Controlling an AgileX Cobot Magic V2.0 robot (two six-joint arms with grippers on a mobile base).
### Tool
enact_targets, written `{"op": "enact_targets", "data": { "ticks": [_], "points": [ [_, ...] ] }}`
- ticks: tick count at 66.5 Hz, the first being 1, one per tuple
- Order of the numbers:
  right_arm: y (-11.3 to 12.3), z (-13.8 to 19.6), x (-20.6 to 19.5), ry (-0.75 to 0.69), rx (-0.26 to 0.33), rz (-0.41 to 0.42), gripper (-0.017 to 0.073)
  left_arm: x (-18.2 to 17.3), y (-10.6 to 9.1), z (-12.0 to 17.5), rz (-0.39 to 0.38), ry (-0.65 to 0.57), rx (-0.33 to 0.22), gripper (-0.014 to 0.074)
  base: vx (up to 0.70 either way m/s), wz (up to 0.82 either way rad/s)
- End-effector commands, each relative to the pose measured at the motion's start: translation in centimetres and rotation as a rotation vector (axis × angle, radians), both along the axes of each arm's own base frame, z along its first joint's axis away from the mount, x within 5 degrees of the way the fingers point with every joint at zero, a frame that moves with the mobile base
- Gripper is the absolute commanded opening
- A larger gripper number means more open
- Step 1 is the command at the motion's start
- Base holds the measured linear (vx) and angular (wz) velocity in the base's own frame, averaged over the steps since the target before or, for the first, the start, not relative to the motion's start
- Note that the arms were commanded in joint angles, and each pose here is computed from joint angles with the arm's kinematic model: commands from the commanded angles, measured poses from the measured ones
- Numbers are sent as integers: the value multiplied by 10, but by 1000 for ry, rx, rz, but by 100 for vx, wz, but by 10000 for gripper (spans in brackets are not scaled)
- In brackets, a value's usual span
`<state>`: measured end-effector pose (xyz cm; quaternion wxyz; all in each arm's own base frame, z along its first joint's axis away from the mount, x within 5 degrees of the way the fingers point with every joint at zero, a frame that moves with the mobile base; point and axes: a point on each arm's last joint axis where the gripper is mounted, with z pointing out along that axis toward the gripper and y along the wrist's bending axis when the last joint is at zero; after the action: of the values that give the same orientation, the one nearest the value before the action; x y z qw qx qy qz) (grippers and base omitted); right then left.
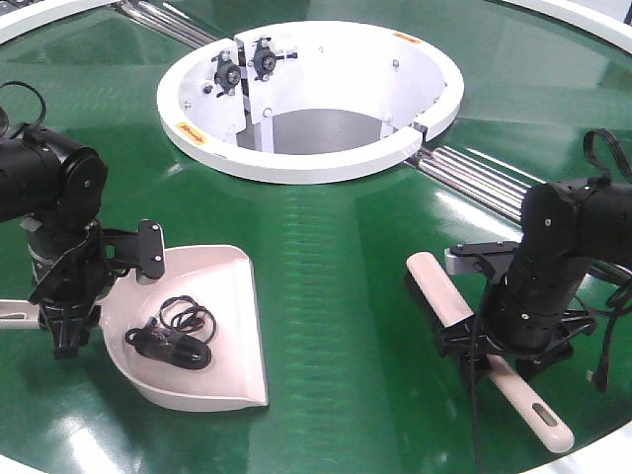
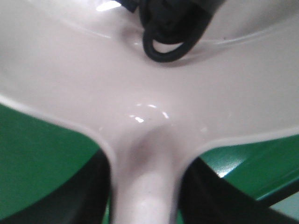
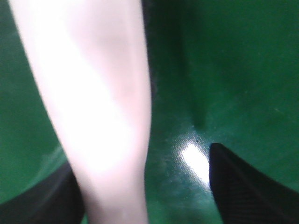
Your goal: Clean and inspect green conveyor with broom and dustpan
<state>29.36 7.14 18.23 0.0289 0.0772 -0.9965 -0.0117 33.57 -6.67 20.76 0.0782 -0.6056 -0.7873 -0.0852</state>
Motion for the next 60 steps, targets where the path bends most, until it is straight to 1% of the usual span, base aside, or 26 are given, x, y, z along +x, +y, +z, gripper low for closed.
{"op": "enact_targets", "data": {
  "ticks": [1, 4, 10, 17, 21, 32, 36, 40, 51, 58, 60],
  "points": [
    [-4, 20, -1, -54, -2, 1, 552, -4, -1, 26, 69, -67, -14, 435, 0, 0],
    [-4, 24, -2, -68, -2, 2, 552, -6, -2, 29, 85, -76, -25, 473, 0, 0],
    [-5, 35, -4, -113, 2, 5, 550, -9, -3, 35, 94, -89, -51, 532, 0, 0],
    [-6, 54, -9, -196, 19, 6, 550, -14, -3, 47, 101, -117, -80, 575, 0, 0],
    [-7, 65, -12, -244, 29, 6, 550, -18, -4, 55, 104, -135, -100, 580, 0, 0],
    [-10, 98, -25, -387, 61, 8, 550, -34, -8, 84, 128, -197, -210, 580, 0, 0],
    [-11, 113, -31, -467, 78, 6, 550, -43, -7, 98, 131, -234, -246, 580, 0, 0],
    [-12, 128, -35, -556, 97, 7, 550, -50, -6, 111, 129, -271, -268, 580, 0, 0],
    [-16, 168, -52, -812, 159, -3, 550, -73, -4, 142, 127, -370, -346, 580, 0, 0],
    [-20, 189, -67, -928, 181, -2, 550, -82, -5, 157, 124, -444, -416, 575, 0, 0],
    [-21, 194, -72, -950, 184, -2, 550, -85, -6, 161, 128, -457, -445, 575, 0, 0]
  ]
}}
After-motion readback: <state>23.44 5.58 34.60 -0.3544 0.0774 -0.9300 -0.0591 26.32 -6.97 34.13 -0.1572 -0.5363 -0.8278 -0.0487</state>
